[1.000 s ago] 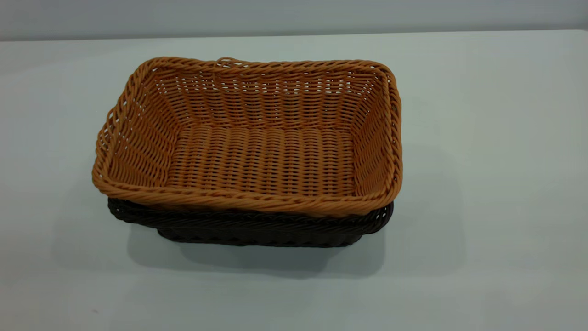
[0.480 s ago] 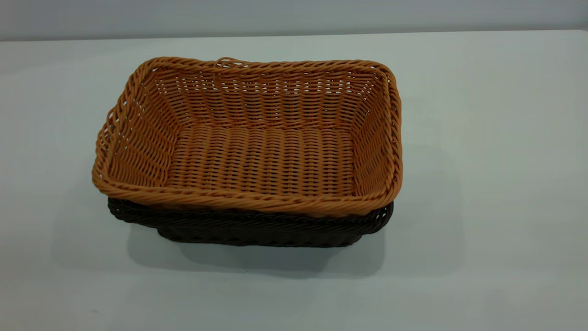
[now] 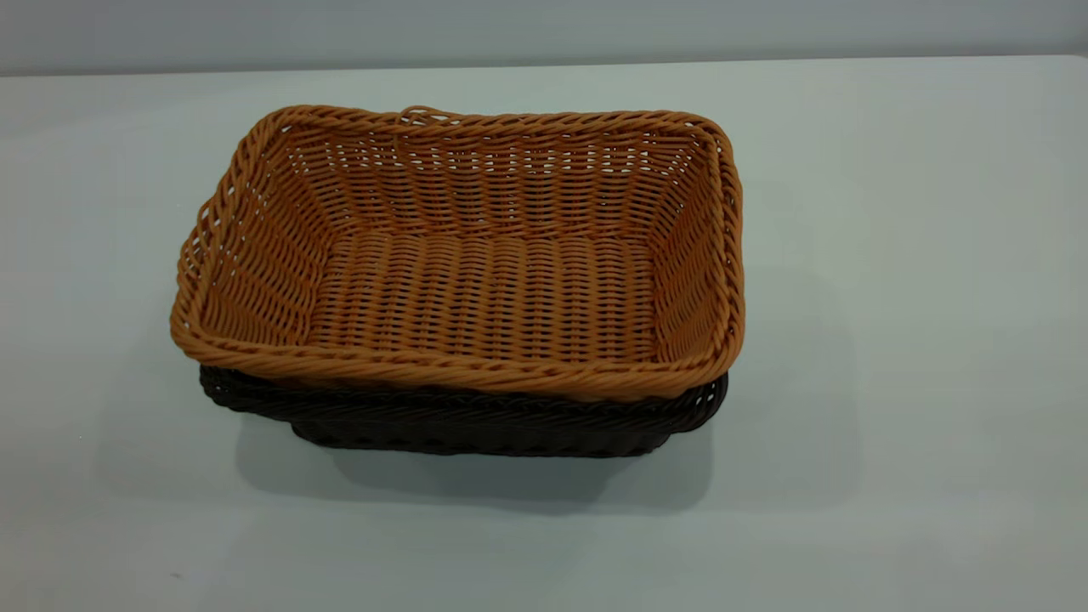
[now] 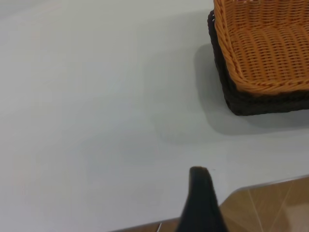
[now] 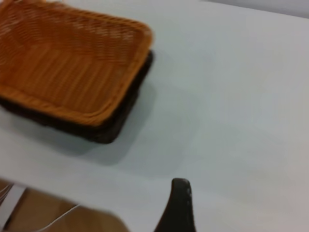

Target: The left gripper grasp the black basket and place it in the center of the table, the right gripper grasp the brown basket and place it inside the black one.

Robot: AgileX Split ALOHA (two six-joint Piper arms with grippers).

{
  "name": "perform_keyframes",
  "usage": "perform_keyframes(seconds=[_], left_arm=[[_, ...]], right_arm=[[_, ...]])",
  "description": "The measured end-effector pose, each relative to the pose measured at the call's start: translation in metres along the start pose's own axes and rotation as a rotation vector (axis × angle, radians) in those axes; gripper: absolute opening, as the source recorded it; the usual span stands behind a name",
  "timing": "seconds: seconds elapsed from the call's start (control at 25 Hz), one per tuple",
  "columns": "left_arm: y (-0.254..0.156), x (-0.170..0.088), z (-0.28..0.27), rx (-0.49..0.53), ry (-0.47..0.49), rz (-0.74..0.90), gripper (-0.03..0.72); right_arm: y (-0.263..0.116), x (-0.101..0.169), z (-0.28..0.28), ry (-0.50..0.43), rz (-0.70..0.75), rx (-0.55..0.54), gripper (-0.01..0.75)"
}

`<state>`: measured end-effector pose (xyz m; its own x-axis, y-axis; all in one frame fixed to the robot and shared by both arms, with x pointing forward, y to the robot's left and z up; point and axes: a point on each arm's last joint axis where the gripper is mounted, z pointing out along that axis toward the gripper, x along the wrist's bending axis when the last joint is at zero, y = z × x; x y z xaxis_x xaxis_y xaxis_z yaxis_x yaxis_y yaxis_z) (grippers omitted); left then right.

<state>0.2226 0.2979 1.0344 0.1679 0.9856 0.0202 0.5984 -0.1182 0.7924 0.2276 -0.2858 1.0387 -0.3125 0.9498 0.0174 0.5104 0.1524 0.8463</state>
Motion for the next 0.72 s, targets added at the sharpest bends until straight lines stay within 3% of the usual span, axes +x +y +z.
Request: perform_keyframes(seconds=[0.32,0.72], left_arm=[[0.0,0.0,0.0,0.0,0.0,0.0,0.487],[0.0,0.0,0.0,0.0,0.0,0.0,0.487]], right_arm=[[0.0006,-0.004,0.002,-0.22,0.159,0.0,0.591],[-0.0006,-0.0092,0.001,-0.279,0.204,0.002,0.591]])
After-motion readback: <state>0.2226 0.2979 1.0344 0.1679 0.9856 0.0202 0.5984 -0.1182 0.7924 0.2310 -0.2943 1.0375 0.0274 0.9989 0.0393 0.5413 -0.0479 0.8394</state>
